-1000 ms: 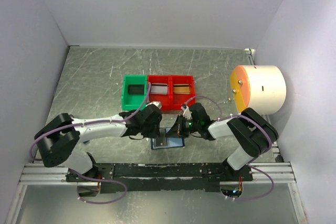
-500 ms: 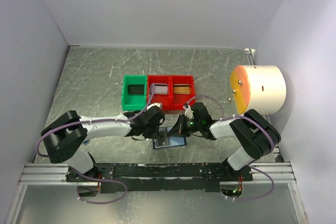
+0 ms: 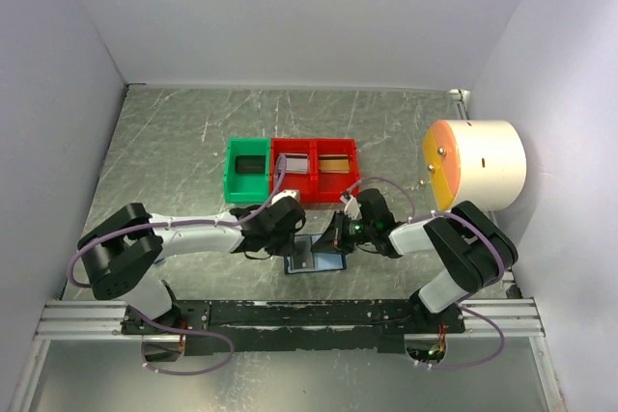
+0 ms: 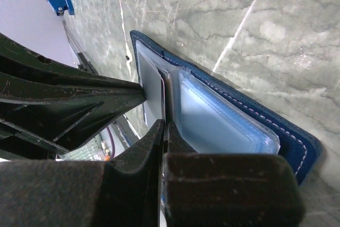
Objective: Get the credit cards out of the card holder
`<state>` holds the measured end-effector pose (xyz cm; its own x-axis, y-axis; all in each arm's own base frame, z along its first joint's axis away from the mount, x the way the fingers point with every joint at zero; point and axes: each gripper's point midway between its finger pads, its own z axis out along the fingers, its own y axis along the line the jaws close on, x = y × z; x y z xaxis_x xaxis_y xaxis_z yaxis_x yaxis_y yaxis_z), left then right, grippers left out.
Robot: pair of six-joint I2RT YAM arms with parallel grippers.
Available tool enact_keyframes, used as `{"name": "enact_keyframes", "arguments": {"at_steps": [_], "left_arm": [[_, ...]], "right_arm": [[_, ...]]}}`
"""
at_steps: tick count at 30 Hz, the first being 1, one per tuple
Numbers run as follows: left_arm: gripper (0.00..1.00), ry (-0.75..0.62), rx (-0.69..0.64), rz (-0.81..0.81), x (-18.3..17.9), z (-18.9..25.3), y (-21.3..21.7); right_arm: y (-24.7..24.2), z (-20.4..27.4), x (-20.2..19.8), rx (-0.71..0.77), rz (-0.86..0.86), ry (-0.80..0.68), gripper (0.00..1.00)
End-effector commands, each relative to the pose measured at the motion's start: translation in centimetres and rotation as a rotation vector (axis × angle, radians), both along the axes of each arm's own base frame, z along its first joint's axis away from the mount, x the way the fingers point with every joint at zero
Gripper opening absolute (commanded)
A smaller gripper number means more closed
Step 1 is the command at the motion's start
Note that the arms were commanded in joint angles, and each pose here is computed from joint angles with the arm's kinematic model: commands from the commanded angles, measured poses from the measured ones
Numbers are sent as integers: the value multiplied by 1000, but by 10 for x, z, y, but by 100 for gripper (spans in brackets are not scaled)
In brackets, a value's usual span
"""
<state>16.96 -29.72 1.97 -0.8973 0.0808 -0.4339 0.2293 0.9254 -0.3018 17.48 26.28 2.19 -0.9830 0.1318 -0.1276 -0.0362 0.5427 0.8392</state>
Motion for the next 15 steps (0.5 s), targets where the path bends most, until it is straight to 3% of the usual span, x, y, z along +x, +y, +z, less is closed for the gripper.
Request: {"name": "enact_keyframes", "arguments": {"at_steps": [1, 15], "left_arm": [[20, 68, 185, 4, -20, -38, 39], [18, 61, 213, 5, -20, -39, 40]], "right_arm": [[-9, 1, -3, 10, 13, -12, 0], [-34, -3, -5, 3, 1, 1, 0]]}}
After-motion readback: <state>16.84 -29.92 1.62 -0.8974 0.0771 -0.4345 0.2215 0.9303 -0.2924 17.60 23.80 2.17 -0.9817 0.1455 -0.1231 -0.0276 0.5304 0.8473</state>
